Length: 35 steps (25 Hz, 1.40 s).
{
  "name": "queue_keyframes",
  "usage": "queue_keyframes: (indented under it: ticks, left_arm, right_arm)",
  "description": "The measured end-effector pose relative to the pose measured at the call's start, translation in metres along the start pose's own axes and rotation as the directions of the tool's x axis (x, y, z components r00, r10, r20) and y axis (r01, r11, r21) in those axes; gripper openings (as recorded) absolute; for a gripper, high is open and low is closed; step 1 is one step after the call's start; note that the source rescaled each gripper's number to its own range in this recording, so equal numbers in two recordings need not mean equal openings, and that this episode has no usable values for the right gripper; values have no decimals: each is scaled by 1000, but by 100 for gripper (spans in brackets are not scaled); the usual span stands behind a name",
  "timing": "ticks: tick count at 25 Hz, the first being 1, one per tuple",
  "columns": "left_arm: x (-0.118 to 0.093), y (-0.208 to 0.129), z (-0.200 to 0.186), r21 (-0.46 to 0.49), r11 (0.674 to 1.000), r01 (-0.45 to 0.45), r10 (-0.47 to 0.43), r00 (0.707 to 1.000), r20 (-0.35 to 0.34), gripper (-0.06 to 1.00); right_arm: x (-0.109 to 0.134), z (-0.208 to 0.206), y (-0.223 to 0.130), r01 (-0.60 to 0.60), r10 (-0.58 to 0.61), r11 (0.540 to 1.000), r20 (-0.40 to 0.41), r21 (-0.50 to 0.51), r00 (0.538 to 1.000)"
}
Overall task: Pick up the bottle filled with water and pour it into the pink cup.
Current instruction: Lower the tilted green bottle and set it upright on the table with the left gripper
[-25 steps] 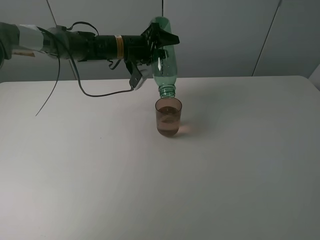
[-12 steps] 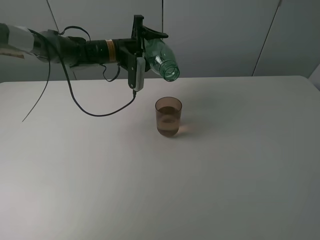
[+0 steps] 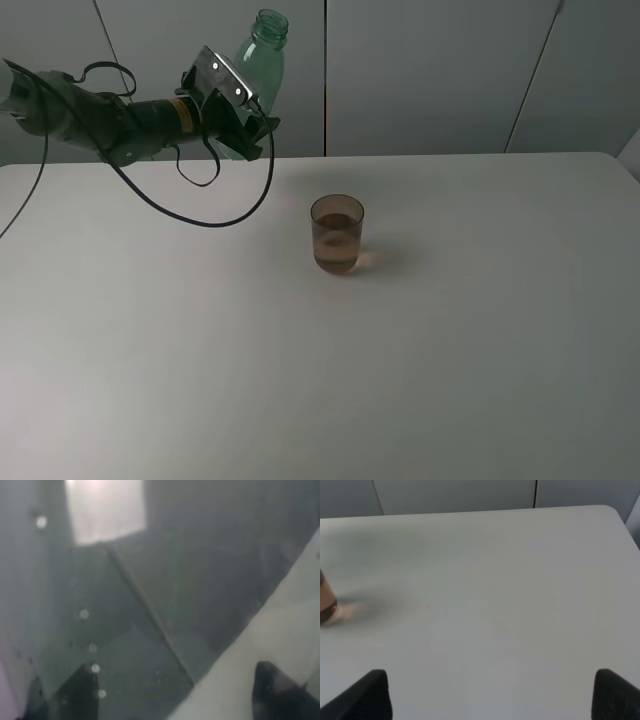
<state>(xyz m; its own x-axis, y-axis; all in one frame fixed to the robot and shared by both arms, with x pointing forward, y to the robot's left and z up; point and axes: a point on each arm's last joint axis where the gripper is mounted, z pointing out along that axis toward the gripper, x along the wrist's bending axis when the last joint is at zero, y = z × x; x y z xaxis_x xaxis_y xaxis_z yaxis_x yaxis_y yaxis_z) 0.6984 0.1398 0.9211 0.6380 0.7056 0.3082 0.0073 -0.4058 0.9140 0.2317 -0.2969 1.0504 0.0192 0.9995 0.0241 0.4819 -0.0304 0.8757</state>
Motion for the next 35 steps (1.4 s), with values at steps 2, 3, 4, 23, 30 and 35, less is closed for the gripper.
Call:
queue_keyframes:
  ticks: [2, 3, 4, 23, 30, 35]
  left_arm:
    - [6, 2, -15, 71, 989, 128, -123, 990, -72, 0]
    - [8, 3, -23, 73, 980, 187, -179, 979, -101, 0]
    - [11, 1, -31, 62, 966, 253, -243, 961, -136, 0]
    - [16, -80, -119, -78, 937, 341, -342, 849, -402, 0]
    - [19, -99, -103, -68, 943, 325, -324, 855, -404, 0]
    - [16, -117, -94, -41, 941, 337, -324, 857, -400, 0]
  right_arm:
    - [0, 0, 0, 0, 0, 1000, 0, 0, 1000]
    - [0, 0, 0, 0, 0, 1000, 0, 0, 1000]
    - [0, 0, 0, 0, 0, 1000, 0, 0, 1000]
    - [0, 0, 0, 0, 0, 1000, 0, 0, 1000]
    - [0, 0, 0, 0, 0, 1000, 0, 0, 1000]
    - [0, 0, 0, 0, 0, 1000, 0, 0, 1000]
